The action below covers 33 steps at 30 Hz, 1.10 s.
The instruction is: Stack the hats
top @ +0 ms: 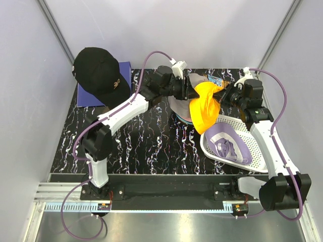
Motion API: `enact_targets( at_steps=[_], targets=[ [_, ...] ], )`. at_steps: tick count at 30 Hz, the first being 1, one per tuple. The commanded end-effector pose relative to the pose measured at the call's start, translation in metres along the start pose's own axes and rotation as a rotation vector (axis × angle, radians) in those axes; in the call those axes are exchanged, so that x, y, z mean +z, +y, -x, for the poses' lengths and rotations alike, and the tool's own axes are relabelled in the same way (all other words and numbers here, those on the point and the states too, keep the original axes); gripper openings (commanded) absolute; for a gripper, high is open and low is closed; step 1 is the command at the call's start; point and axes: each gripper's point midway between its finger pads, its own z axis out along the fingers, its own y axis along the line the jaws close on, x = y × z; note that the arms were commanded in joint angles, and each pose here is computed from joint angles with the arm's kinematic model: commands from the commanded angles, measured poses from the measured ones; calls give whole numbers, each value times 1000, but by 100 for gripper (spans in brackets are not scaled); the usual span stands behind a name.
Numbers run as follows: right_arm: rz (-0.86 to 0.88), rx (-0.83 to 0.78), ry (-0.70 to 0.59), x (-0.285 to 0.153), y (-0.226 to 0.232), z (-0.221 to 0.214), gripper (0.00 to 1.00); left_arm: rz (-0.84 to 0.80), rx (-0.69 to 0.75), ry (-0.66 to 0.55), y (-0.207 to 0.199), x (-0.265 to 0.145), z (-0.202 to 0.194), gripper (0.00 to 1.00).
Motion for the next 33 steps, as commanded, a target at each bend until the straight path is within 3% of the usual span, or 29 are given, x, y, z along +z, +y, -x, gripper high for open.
enact_targets(
  at_steps=[1,5,10,15,18,22,23,25,26,30,33],
  targets=[
    [43,-4,-28,2,9,8,0,-98,32,-40,-30,-3,16,30],
    [35,-11,-51,-2,10,13,0,-119,28,-48,-36,-5,20,0],
    [1,-58,-182,-29,22,49,0,-193,40,-103,-69,-21,46,0],
    [-111,-188,-480,-91,39,125,0,-228,64,-175,-93,-35,75,0],
    [-136,-258,-557,-109,49,151,2,-219,79,-217,-97,-39,88,0],
    [-52,-288,-513,-93,65,154,17,-127,8,-272,-69,-41,101,0],
    [-9,-275,-472,-82,69,148,29,-96,-8,-282,-53,-43,105,0],
    [37,-246,-453,-74,75,145,41,-43,-55,-279,-26,-44,101,0],
    [54,-233,-437,-68,76,142,53,-25,-92,-292,-10,-51,107,0],
    [35,-182,-392,-53,61,126,66,8,-101,-332,25,-66,109,0],
    [16,-161,-317,-40,50,109,68,20,-130,-291,49,-66,102,0]
  ],
)
